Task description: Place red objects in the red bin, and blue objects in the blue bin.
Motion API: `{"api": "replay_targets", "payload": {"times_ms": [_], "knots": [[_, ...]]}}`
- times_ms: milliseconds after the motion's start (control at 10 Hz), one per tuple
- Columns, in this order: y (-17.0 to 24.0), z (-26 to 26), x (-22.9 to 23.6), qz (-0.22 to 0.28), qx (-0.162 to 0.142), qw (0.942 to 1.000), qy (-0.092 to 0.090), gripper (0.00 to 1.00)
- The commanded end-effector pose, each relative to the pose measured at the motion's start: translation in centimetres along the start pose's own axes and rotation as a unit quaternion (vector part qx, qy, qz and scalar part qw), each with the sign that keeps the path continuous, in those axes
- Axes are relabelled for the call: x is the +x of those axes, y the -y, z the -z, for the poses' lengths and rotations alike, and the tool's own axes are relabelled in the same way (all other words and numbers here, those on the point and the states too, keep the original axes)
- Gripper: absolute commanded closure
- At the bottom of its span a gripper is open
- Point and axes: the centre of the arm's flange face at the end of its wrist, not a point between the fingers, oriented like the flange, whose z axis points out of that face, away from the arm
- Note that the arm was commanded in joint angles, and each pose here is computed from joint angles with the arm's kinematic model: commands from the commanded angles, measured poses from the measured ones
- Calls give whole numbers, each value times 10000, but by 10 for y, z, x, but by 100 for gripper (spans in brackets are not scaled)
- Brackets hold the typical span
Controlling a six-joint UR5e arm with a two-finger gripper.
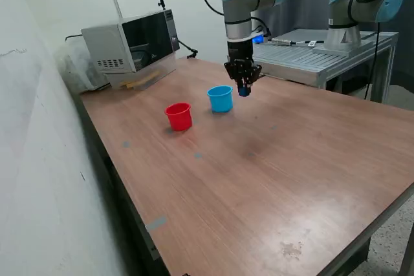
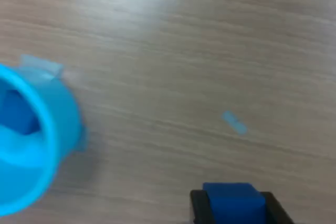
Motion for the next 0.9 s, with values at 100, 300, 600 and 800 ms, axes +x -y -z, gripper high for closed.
{"api": "replay_targets", "payload": {"times_ms": [100, 300, 600, 800], "knots": [[14, 16, -87, -637, 5, 9973, 367, 100], [20, 12, -107, -794, 64, 9961, 378, 100], [21, 8, -110, -823, 96, 9959, 368, 100], [26, -2, -120, -894, 317, 9951, 265, 100]]}}
